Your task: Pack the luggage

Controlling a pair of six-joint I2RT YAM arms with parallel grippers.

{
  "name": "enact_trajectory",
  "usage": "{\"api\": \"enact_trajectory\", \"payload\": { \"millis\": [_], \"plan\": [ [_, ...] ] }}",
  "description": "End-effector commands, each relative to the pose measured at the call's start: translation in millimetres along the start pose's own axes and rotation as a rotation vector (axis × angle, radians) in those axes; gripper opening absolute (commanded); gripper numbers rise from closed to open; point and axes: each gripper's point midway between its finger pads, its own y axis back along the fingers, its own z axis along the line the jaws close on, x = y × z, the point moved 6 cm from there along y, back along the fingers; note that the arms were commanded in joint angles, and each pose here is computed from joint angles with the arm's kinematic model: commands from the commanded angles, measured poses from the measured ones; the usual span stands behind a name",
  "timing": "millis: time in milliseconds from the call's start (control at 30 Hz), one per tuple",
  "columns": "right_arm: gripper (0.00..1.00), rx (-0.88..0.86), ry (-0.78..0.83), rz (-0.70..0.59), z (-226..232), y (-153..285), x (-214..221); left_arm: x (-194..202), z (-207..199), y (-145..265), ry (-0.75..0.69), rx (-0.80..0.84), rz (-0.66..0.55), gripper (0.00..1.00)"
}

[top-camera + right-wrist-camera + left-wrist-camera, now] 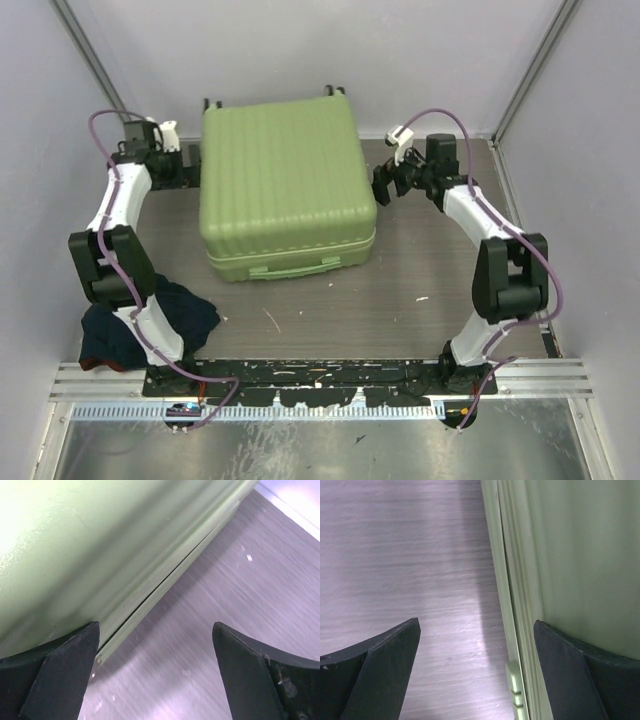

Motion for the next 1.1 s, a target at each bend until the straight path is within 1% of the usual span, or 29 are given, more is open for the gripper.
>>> {"api": "enact_trajectory", "payload": {
  "millis": [0,133,233,333,467,567,700,800,900,1000,1067],
  "plan": [
    [1.0,-0.068,0.067,-0.001,43.3,27.2,-6.8,36.2,-182.8,-18.4,-0.237,0.552,0.135,0.98],
    [1.0,0.047,0.022,0.026,17.3,57.5,8.7,57.4,-220.9,-21.1,-0.223,0.615,0.179,0.97],
    [1.0,0.104,0.0,0.035,1.2,72.5,15.4,72.2,-237.0,-19.9,-0.218,0.644,0.204,0.96],
    [1.0,0.116,-0.003,0.04,-5.1,77.4,19.9,82.9,-243.6,-11.8,-0.238,0.657,0.214,0.95],
    [1.0,0.084,-0.002,0.048,0.2,77.0,25.4,96.8,-249.5,6.0,-0.306,0.675,0.201,0.95],
    [1.0,0.092,-0.002,0.058,0.1,77.5,28.0,110.2,-254.1,16.3,-0.356,0.67,0.203,0.96],
    [1.0,0.111,0.003,0.056,-3.8,79.9,25.2,113.2,-249.5,23.7,-0.368,0.649,0.195,0.96],
    [1.0,0.146,-0.03,0.045,-11.7,84.4,21.2,108.5,-246.1,31.8,-0.395,0.623,0.168,0.98],
    [1.0,0.221,-0.104,0.017,-31.2,100.9,13.3,90.2,-229.7,39.8,-0.401,0.559,0.137,0.98],
    [1.0,0.282,-0.148,-0.005,-48.4,121.0,3.8,56.8,-202.5,47.4,-0.331,0.509,0.128,0.98],
    [1.0,0.321,-0.17,-0.02,-56.8,134.1,-4.4,32.2,-179.1,53.1,-0.293,0.438,0.149,0.98]
  ]
}}
